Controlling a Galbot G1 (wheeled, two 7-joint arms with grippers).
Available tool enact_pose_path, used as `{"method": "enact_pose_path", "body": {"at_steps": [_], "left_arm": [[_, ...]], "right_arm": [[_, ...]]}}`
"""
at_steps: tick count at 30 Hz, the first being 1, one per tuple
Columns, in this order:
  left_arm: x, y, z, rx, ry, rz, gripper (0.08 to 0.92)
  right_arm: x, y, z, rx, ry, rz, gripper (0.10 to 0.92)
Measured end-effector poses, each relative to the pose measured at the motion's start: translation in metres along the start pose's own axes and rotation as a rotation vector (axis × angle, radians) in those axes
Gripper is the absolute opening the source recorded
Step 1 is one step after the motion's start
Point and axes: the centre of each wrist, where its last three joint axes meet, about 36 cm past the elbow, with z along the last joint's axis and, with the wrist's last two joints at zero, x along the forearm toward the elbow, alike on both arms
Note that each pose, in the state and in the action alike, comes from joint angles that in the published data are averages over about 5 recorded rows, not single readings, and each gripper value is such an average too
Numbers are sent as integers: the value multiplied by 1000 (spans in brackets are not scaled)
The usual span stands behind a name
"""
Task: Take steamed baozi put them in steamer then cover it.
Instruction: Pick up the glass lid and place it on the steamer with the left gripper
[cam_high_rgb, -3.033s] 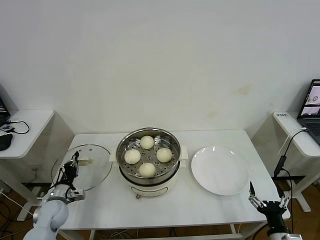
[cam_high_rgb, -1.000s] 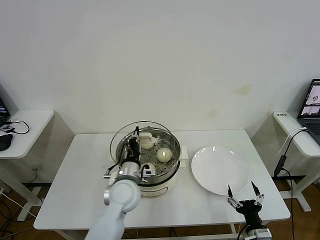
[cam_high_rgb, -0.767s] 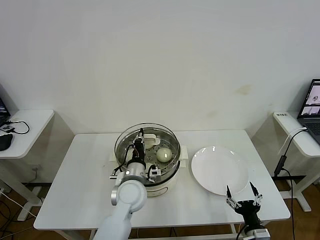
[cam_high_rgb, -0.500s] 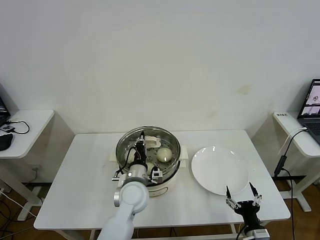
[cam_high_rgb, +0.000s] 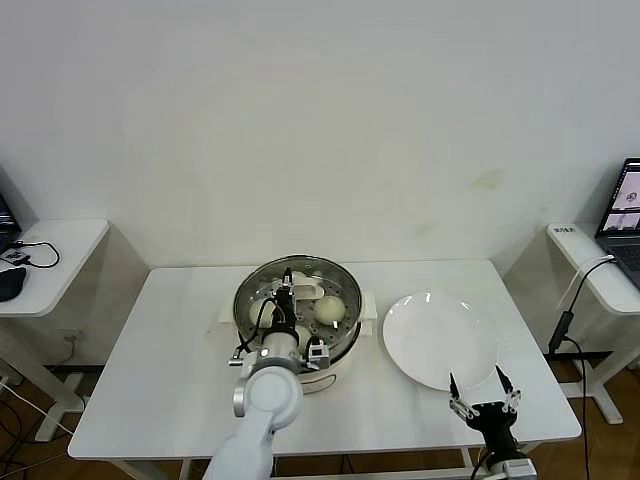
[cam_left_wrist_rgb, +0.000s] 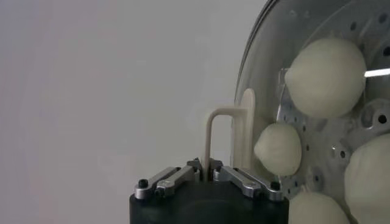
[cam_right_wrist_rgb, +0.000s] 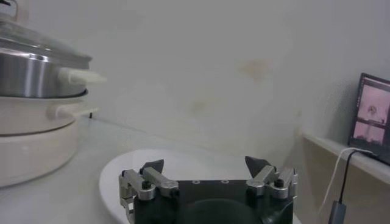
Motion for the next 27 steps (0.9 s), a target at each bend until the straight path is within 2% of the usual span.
{"method": "enact_pose_path", "body": {"at_steps": [3, 15, 23, 27], "left_arm": [[0, -1, -1, 6, -1, -2, 182], [12, 4, 4, 17, -21, -19, 518], [40, 13, 14, 49, -68, -45, 751], [61, 21, 26, 86, -95, -65, 813]], "right_arm": [[0, 0, 0, 2, 1, -2, 823], [2, 1, 0, 7, 2, -7, 823], [5, 1, -2, 15, 2, -11, 823], [6, 3, -2, 17, 4, -18, 823]]}}
